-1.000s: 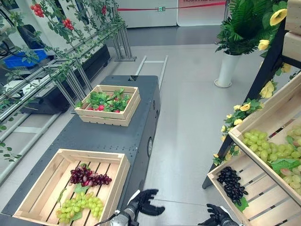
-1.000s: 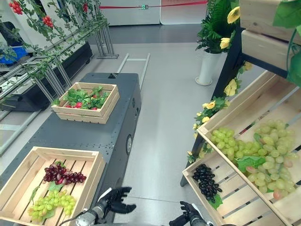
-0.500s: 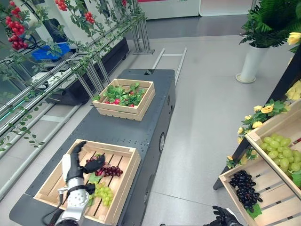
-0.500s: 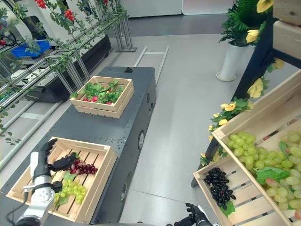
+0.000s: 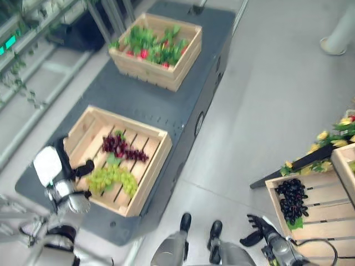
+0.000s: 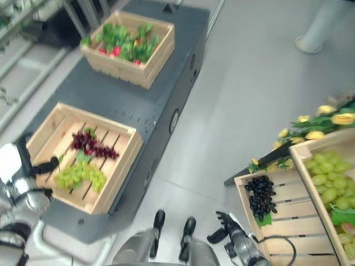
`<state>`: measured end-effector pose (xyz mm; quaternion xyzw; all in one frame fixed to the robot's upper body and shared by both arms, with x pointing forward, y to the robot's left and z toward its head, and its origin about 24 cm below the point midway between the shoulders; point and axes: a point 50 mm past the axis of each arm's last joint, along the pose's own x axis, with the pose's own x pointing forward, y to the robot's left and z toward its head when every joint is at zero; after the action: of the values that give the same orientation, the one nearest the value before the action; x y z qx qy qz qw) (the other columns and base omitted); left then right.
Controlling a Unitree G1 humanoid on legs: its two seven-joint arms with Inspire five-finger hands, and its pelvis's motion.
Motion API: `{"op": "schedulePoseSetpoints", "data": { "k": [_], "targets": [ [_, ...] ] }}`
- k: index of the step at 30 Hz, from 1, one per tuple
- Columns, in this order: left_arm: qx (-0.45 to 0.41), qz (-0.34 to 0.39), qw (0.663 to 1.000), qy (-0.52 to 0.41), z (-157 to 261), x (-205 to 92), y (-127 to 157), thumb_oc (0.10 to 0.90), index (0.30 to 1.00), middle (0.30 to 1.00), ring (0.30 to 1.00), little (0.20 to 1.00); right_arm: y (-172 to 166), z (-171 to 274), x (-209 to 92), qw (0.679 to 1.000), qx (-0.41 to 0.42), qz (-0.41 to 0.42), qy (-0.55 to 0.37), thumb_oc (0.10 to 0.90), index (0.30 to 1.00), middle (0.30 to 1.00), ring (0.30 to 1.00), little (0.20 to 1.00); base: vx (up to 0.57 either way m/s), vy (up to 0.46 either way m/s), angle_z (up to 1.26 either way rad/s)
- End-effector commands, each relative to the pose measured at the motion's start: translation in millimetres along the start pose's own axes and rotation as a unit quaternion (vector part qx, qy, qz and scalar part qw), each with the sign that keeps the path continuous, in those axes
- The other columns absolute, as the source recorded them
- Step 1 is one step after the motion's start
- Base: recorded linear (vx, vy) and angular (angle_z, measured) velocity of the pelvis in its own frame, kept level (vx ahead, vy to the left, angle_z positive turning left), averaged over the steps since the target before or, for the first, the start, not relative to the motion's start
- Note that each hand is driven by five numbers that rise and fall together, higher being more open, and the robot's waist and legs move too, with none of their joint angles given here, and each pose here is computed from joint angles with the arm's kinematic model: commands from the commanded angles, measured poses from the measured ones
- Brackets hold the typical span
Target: Pick up the fruits from the basket on one side to the basket on the other side
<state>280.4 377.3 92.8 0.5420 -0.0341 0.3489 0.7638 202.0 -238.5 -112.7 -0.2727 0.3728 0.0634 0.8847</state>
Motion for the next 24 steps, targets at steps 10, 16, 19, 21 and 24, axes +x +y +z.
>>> {"op": "schedulePoseSetpoints", "data": {
  "k": [10,16,19,21,24],
  "targets": [
    [0.164,0.093,0.98,-0.061,4,42,57,0.8,0.9,0.9,0.9,0.9,-33,47,5,0.993,-0.004,-0.052,-0.108,0.8,0.9,0.9,0.9,0.9,-0.06,0.058,0.03],
    [0.203,0.116,0.968,-0.089,20,61,76,0.8,0.9,0.9,0.9,0.9,-37,55,6,0.992,-0.013,-0.044,-0.118,0.8,0.9,0.9,0.9,0.9,0.0,0.053,-0.01],
    [0.218,0.122,0.962,-0.113,31,71,88,0.8,0.9,0.9,0.9,0.9,-39,53,4,0.991,-0.015,-0.043,-0.124,0.8,0.9,0.9,0.9,0.9,0.02,0.044,0.06],
    [0.237,0.115,0.956,-0.13,37,76,96,0.8,0.9,0.9,0.9,0.9,-40,53,3,0.991,-0.013,-0.043,-0.129,0.8,0.9,0.9,0.9,0.9,0.03,0.029,-0.01],
    [0.254,0.091,0.952,-0.144,41,80,99,0.8,0.9,0.9,0.9,0.9,-43,54,2,0.989,-0.021,-0.044,-0.136,0.8,0.9,0.9,0.9,0.9,0.03,0.035,0.01]
  ]
}}
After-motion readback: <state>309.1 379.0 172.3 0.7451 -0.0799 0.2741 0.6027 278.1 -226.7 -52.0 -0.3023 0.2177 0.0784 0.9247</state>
